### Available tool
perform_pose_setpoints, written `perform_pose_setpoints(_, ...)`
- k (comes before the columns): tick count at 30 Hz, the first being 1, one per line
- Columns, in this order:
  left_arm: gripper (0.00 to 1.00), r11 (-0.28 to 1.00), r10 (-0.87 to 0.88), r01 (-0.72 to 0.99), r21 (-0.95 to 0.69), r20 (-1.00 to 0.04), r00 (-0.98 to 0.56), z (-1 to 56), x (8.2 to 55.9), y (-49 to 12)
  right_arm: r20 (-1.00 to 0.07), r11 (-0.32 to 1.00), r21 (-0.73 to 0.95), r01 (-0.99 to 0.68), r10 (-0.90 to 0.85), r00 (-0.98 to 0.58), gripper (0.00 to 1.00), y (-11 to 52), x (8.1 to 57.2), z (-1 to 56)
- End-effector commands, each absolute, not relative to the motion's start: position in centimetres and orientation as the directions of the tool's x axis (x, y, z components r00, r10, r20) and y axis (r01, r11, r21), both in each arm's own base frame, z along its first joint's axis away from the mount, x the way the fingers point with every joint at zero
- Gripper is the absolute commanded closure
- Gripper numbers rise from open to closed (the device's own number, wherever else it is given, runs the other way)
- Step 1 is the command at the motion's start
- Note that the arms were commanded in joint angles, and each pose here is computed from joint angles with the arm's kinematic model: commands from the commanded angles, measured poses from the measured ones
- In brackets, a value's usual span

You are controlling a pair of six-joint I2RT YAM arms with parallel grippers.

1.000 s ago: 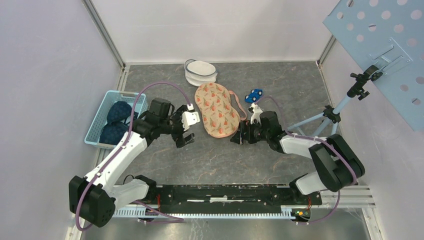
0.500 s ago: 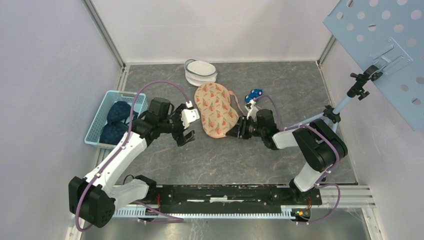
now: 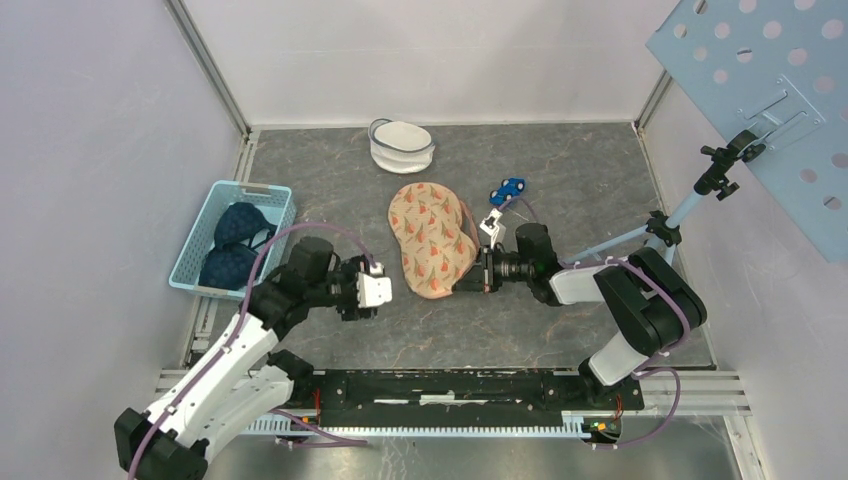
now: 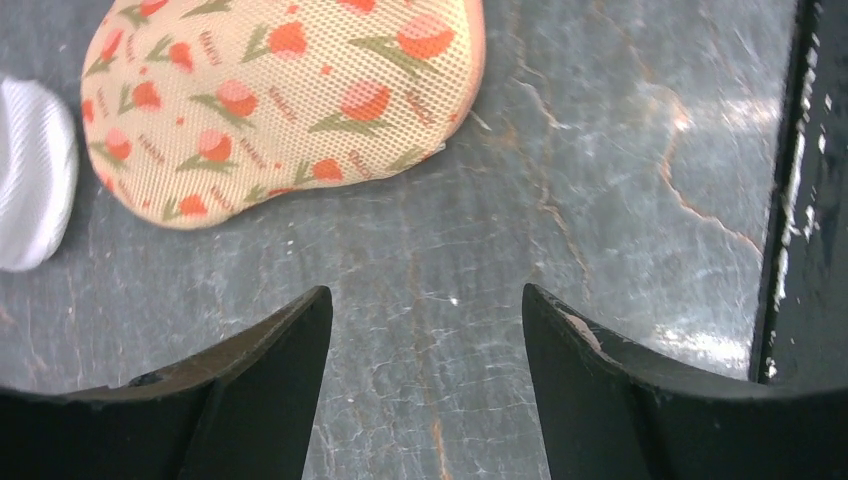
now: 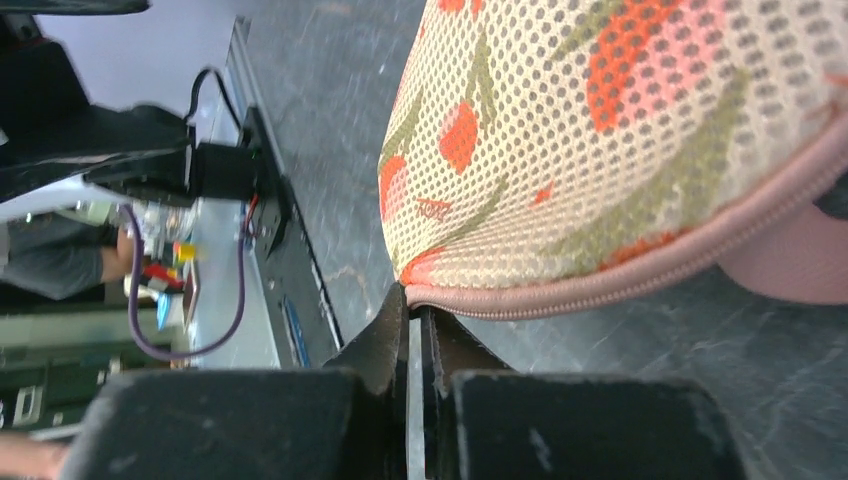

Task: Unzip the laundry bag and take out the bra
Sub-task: Unzip the laundry bag at the center of the board.

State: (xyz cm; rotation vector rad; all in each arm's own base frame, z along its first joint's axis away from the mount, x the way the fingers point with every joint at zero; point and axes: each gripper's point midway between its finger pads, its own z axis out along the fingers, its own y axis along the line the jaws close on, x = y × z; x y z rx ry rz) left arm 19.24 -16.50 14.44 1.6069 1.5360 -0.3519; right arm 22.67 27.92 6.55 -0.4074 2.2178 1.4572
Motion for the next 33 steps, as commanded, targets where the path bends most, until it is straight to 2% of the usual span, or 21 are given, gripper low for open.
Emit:
perform_pose_setpoints(1,0.25,-0.056,0.665,0.855,0.515,-0.619,0.417,12.7,18.1,-17.0,-0.536,0.277,0.789,-0.549,-0.127,-0.834,1.00,28.3,19.3,7.3)
perform_pose_setpoints(7,0.25,-0.194,0.617,0.782,0.593,-0.546,0.567,10.2,17.7,-18.5,-0.523,0.381,0.679,-0.628,-0.349,-0.777,1.00,26.3,17.9,2.9)
perform_pose_setpoints(13,0.29,-0.358,0.575,0.740,0.570,-0.490,0.655,7.5,17.4,-20.7,-0.546,0.494,0.542,-0.679,-0.407,-0.732,1.00,25.2,21.2,2.1)
perform_pose_setpoints(17,0.32,-0.384,0.555,0.694,0.609,-0.448,0.701,7.3,18.7,-22.4,-0.548,0.544,0.466,-0.698,-0.441,-0.710,1.00,24.5,23.3,1.9)
perform_pose_setpoints(21,0.36,-0.434,0.520,0.637,0.637,-0.400,0.755,6.5,19.0,-23.6,-0.529,0.533,0.433,-0.727,-0.504,-0.683,1.00,24.2,23.9,1.2)
perform_pose_setpoints(28,0.45,-0.434,0.568,0.646,0.628,-0.366,0.737,4.6,20.2,-24.2,-0.544,0.516,0.405,-0.755,-0.528,-0.652,1.00,24.1,24.3,1.1)
perform_pose_setpoints(31,0.50,-0.403,0.597,0.671,0.623,-0.376,0.708,4.7,20.8,-24.4,-0.555,0.493,0.405,-0.770,-0.537,-0.635,0.95,24.3,24.2,1.4)
perform_pose_setpoints(33,0.60,-0.398,0.596,0.668,0.628,-0.376,0.709,5.0,20.7,-24.5,-0.567,0.463,0.403,-0.790,-0.551,-0.612,0.88,24.4,24.0,1.8)
